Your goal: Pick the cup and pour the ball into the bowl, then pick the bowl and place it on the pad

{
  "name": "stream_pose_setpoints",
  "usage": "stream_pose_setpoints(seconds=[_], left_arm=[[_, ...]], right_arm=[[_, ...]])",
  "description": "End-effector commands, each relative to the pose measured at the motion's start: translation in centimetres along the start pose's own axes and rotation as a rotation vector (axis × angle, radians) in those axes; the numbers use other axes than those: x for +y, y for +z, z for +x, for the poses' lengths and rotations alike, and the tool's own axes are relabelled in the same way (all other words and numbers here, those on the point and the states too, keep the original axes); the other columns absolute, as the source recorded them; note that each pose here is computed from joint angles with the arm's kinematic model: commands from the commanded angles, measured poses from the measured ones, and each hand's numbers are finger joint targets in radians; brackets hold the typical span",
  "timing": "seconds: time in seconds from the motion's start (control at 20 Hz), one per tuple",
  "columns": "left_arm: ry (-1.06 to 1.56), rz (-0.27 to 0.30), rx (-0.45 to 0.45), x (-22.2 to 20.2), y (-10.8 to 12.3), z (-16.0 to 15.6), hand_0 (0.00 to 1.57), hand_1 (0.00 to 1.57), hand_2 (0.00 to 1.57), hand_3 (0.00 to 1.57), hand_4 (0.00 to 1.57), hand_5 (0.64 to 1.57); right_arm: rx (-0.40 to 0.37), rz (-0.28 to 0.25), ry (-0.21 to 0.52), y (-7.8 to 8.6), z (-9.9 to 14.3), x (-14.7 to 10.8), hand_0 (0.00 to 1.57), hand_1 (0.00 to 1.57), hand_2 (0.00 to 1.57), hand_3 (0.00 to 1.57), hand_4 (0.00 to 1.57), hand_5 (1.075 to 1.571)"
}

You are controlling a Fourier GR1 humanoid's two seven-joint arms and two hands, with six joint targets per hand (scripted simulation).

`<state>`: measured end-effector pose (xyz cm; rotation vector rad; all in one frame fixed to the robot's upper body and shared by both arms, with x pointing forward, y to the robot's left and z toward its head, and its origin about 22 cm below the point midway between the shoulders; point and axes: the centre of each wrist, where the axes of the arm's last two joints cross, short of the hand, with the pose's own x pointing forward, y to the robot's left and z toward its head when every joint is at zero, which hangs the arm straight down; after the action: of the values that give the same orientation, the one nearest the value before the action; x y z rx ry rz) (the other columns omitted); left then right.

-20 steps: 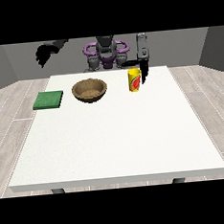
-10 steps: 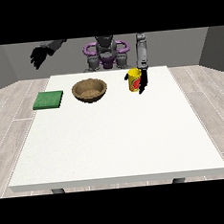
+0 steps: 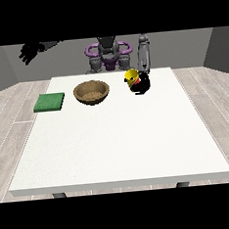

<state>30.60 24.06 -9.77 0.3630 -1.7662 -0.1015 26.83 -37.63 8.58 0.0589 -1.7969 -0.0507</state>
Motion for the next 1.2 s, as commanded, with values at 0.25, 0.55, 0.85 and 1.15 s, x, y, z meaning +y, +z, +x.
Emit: stream_pose_setpoints(seconds=[0.25, 0.55, 0.85, 1.15], left_arm=[[-0.361, -0.139, 0.0, -5.1, -3.0, 4.4, 1.3, 1.3, 1.57, 1.57, 1.4, 1.488], [-0.828, -0.245, -0.111, -7.3, -3.2, 4.6, 1.36, 1.36, 1.57, 1.57, 1.46, 1.535], [-1.025, -0.272, -0.127, -13.5, -5.7, 10.3, 1.36, 1.36, 1.57, 1.57, 1.47, 1.531], [-1.201, -0.216, -0.181, -15.3, -8.3, 14.5, 1.31, 1.31, 1.57, 1.57, 1.47, 1.529]], right_arm=[[0.196, -0.087, 0.005, 2.5, -4.5, -2.4, 0.0, 0.0, 0.0, 0.28, 0.64, 1.564], [0.247, -0.097, -0.017, 2.1, -4.4, -4.0, 0.0, 0.0, 0.0, 0.15, 0.67, 1.561], [0.268, -0.118, -0.027, 3.0, -6.0, -5.5, 0.0, 0.0, 0.0, 0.0, 0.69, 1.56], [0.196, -0.036, -0.055, 0.3, -4.8, -4.7, 0.0, 0.0, 0.0, 0.17, 0.7, 1.56]])
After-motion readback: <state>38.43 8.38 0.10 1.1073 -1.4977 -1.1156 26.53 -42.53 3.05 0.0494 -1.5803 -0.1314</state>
